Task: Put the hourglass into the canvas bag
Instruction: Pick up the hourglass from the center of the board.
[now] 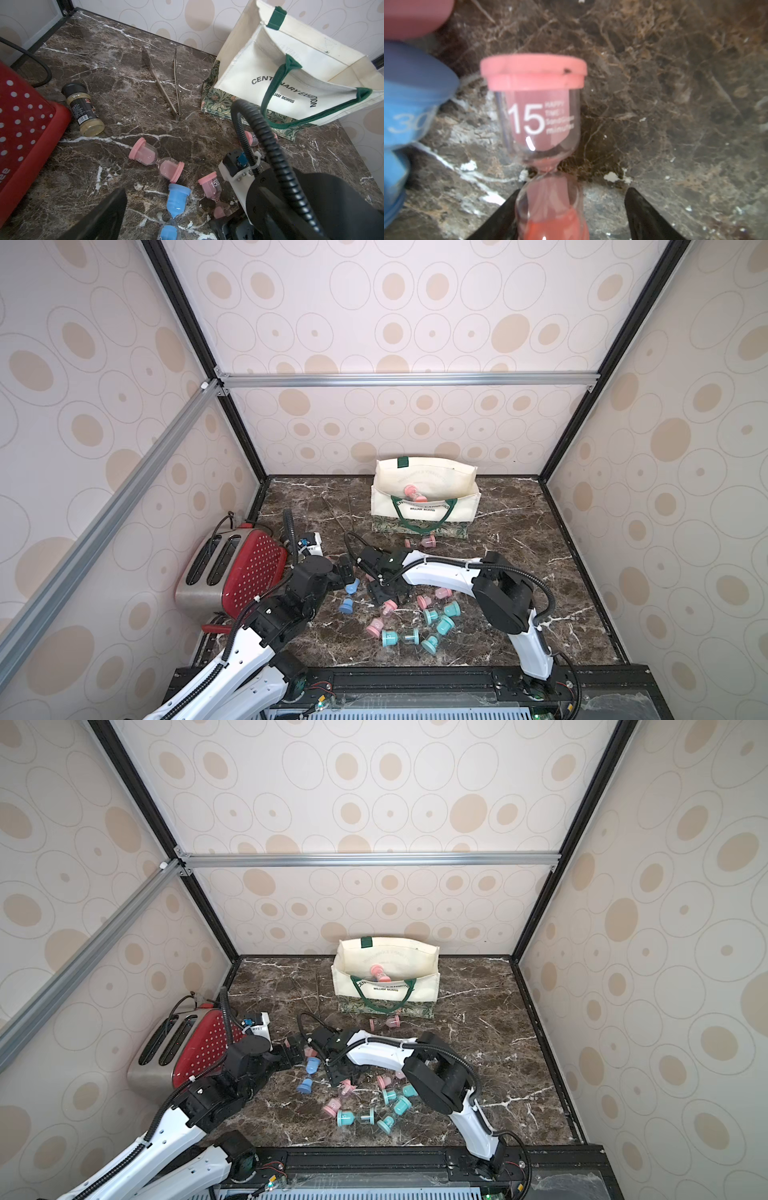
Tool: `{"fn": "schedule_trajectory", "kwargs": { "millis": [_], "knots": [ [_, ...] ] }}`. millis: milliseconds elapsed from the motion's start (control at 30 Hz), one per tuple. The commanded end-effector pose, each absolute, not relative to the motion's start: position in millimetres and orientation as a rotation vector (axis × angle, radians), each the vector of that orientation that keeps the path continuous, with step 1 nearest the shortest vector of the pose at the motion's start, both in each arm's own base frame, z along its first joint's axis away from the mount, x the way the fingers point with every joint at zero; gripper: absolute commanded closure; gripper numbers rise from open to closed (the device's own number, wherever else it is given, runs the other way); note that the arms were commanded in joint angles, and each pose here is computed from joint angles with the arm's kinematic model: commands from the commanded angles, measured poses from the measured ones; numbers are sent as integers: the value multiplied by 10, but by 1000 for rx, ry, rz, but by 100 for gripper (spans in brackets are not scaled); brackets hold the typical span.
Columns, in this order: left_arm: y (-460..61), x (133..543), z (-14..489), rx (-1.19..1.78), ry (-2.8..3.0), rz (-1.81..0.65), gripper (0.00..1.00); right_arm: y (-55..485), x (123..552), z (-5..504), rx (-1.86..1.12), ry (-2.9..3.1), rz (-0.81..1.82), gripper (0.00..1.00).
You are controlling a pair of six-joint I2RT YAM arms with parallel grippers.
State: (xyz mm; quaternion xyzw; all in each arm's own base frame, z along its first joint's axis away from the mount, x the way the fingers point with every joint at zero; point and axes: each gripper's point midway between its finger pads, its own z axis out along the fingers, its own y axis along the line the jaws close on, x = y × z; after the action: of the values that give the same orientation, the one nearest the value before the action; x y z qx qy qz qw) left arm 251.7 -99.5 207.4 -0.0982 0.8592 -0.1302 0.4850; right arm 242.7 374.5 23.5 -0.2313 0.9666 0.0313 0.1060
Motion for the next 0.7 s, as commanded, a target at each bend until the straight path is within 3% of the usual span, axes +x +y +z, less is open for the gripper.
{"fn": "schedule_trajectory", "kwargs": {
  "millis": [0, 667],
  "knots": [
    [-1030, 2551, 2180, -257, 2064, -354, 3, 3637, 2382, 303, -717, 2854, 62, 29],
    [-1054, 2558, 2194, -251, 2061, -367, 3, 3704, 2405, 264, -773, 2831, 127, 57]
  ]
}}
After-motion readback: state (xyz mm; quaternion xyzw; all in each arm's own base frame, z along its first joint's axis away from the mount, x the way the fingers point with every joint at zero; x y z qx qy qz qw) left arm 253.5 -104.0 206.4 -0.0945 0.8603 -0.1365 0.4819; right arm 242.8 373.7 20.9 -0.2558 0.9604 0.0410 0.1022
